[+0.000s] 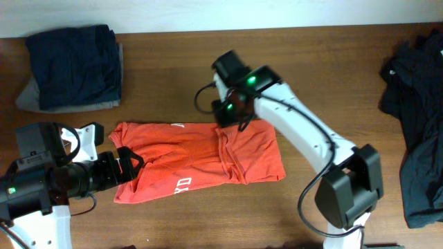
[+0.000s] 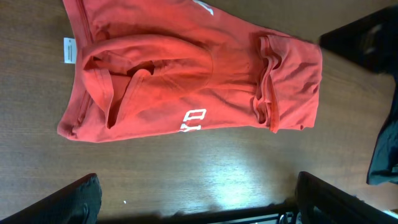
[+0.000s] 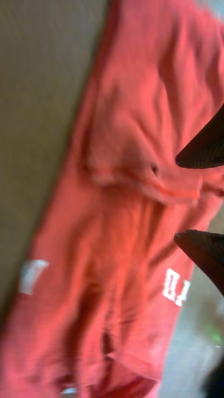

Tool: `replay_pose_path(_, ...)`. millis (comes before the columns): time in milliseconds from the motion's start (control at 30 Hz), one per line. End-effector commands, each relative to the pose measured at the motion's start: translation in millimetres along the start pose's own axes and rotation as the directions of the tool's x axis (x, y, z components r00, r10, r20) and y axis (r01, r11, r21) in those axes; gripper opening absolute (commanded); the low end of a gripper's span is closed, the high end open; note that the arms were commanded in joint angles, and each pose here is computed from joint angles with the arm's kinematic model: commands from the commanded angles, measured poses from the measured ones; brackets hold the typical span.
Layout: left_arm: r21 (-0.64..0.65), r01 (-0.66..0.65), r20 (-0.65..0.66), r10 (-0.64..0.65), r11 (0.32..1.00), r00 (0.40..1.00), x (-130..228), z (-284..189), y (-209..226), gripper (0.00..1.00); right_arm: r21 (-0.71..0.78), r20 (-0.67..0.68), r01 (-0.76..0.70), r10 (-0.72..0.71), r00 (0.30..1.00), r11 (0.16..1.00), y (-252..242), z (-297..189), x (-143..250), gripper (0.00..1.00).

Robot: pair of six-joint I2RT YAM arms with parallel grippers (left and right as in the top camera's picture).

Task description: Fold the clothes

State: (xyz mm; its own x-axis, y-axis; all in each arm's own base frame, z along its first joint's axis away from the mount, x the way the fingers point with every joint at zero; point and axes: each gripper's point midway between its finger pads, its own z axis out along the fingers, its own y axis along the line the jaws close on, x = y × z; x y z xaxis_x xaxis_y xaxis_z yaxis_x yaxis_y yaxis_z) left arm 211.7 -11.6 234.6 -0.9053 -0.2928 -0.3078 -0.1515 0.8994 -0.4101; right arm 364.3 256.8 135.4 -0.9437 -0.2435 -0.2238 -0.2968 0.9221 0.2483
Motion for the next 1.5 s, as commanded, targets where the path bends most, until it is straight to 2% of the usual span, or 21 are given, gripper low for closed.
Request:
replay_pose_path(0,0.005,-0.013,0.0,0.013,1.0,1.0,0.2,1.0,-1.0,0.99,0.057,-0.003,-0.042,0.042,0.999,0.997,-23.5,6.7,-4.1,0.37)
replay_pose_path(300,0.005,-0.013,-0.001,0.013,1.0,1.0,0.4,1.0,-1.0,0.99,0.088,-0.136,-0.092,0.103,0.985,0.992,-40.1,64.9,13.0,0.25)
replay_pose_path(533,0.005,-0.013,-0.001,0.013,1.0,1.0,0.5,1.1,-1.0,0.99,0.026,-0.225,-0.109,0.112,0.968,0.994,-30.4,94.2,26.9,0.21)
replay_pose_path(900,0.005,-0.013,-0.001,0.013,1.0,1.0,0.5,1.1,-0.9,0.99,-0.072,-0.205,-0.036,0.021,0.978,0.997,21.9,103.5,29.4,0.22)
replay_pose_path(1000,0.005,-0.013,-0.001,0.013,1.0,1.0,0.4,1.1,-0.9,0.99,-0.073,-0.195,-0.02,0.006,0.981,0.997,26.3,104.2,28.7,0.19)
replay_pose_path(1067,0.004,-0.013,-0.003,0.013,1.0,1.0,0.9,1.7,-0.6,0.99,-0.071,-0.19,-0.015,0.001,0.982,0.997,27.6,94.9,27.0,0.09)
replay_pose_path(1133,-0.003,-0.011,-0.007,0.011,1.0,1.0,1.7,2.8,1.3,0.99,-0.031,-0.163,-0.01,0.004,0.987,0.999,23.1,72.1,20.4,0.06)
replay_pose_path(1200,-0.019,-0.009,-0.012,0.009,1.0,1.0,2.7,4.7,5.0,0.99,0.043,-0.102,0.011,-0.007,0.995,0.999,15.3,41.6,9.6,0.06)
replay_pose_path(1300,-0.021,-0.006,-0.023,0.005,1.0,1.0,5.3,7.6,6.6,0.99,0.196,-0.01,0.022,-0.021,1.0,0.98,-5.0,-5.9,-2.8,0.13)
replay_pose_path(1467,-0.021,-0.006,-0.021,0.006,1.0,1.0,4.4,9.2,7.3,0.99,0.228,0.001,0.0,0.0,1.0,0.974,-20.1,-22.4,-2.9,0.15)
